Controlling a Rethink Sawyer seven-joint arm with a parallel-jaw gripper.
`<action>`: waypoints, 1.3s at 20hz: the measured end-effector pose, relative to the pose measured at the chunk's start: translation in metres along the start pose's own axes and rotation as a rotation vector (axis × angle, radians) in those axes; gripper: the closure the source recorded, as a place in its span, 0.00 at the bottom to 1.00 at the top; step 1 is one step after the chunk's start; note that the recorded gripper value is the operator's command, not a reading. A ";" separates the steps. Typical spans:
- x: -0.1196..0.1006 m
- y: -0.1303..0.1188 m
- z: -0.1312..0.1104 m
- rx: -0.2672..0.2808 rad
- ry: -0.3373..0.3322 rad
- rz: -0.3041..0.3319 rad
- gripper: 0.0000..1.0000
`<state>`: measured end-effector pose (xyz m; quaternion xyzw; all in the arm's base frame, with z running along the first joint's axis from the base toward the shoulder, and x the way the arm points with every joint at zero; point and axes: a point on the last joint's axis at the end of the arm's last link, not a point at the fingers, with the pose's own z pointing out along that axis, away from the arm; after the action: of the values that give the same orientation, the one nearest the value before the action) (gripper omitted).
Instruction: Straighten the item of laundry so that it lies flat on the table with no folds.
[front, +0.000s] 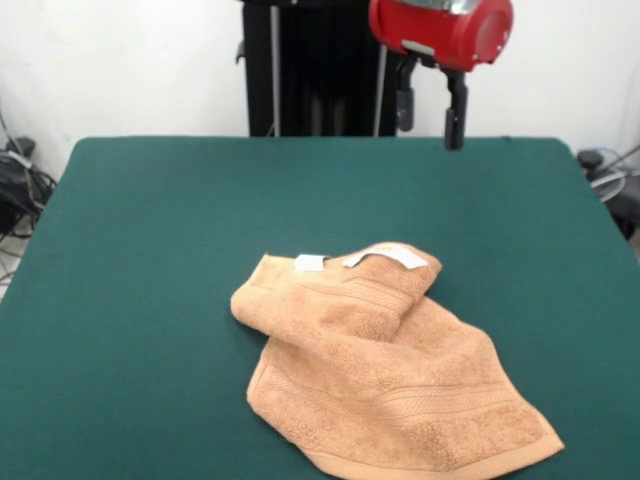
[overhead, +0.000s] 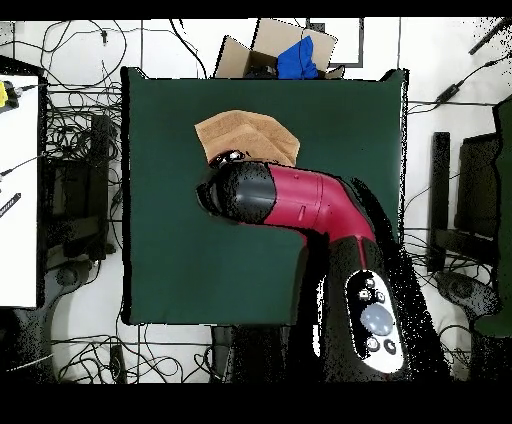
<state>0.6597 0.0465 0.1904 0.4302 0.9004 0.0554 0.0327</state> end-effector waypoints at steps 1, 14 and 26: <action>0.004 0.002 0.000 -0.002 0.006 -0.006 0.00; 0.019 0.001 0.021 0.022 0.031 -0.037 0.00; 0.078 0.021 0.138 0.066 -0.020 -0.206 0.00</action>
<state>0.6417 0.1307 0.0554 0.3366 0.9409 0.0176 0.0332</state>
